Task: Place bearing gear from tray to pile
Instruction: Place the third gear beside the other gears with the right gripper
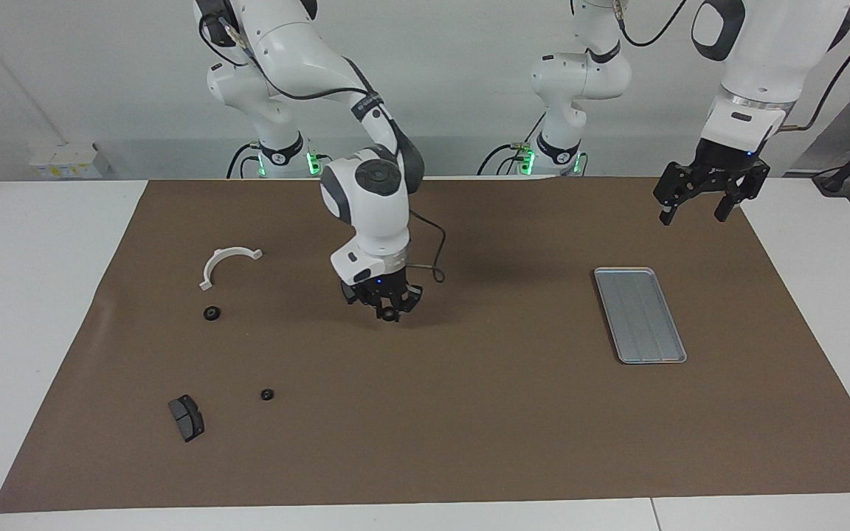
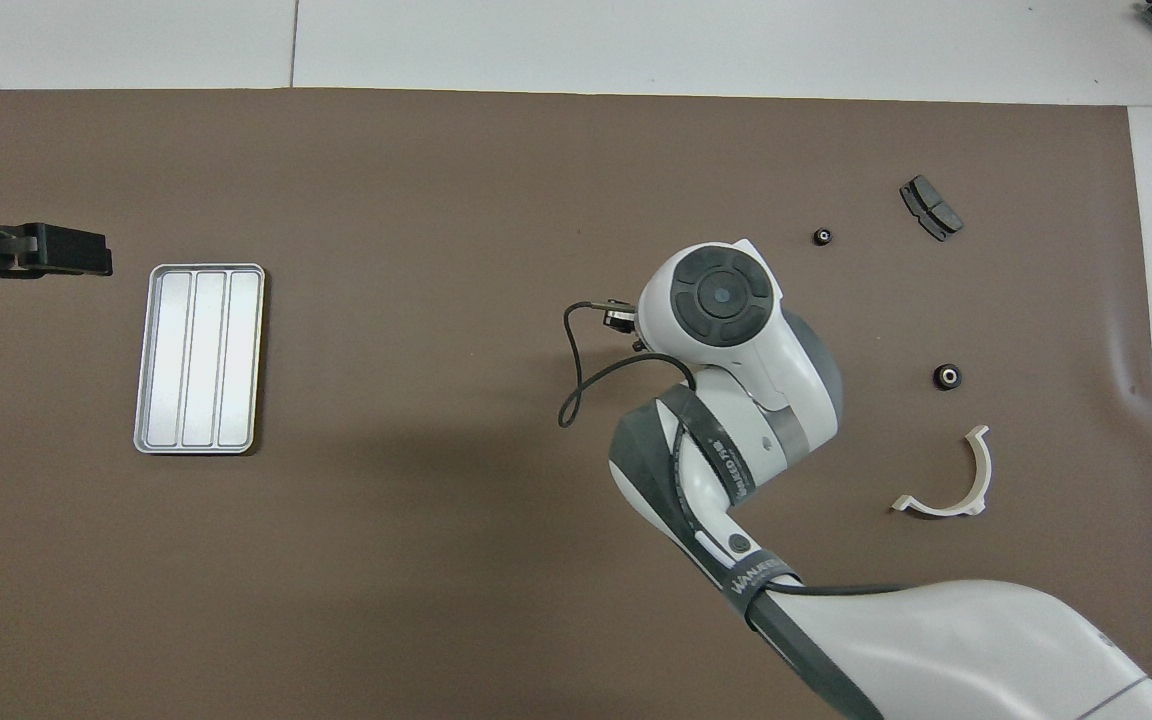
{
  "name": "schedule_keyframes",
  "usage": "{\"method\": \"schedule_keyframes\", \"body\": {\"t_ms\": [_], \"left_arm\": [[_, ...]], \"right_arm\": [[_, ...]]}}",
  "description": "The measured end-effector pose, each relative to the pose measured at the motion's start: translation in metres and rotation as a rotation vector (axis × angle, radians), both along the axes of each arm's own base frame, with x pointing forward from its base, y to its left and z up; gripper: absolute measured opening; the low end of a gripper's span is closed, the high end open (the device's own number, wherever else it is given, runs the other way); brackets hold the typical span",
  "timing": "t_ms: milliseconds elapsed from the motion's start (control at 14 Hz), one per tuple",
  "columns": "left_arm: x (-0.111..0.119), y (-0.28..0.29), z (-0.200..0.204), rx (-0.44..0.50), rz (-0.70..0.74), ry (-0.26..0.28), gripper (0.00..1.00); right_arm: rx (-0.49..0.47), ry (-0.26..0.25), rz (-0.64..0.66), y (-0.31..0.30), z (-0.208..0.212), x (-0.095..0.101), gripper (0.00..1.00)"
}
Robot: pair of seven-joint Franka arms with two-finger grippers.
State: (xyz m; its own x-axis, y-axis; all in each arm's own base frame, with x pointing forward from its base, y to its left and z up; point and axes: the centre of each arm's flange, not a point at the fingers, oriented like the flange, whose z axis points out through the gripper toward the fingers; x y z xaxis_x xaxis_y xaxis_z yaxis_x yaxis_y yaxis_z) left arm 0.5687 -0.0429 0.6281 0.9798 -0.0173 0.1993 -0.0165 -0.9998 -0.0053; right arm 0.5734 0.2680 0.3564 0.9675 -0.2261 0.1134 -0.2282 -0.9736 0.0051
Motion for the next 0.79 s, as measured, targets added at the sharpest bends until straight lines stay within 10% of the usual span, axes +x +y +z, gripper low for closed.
{"method": "schedule_keyframes", "body": {"t_ms": [788], "left_arm": [[0.034, -0.004, -0.069, 0.019, 0.001, 0.148, 1.0]], "right_arm": [[-0.024, 0.088, 0.176, -0.2, -0.045, -0.051, 0.34]]}}
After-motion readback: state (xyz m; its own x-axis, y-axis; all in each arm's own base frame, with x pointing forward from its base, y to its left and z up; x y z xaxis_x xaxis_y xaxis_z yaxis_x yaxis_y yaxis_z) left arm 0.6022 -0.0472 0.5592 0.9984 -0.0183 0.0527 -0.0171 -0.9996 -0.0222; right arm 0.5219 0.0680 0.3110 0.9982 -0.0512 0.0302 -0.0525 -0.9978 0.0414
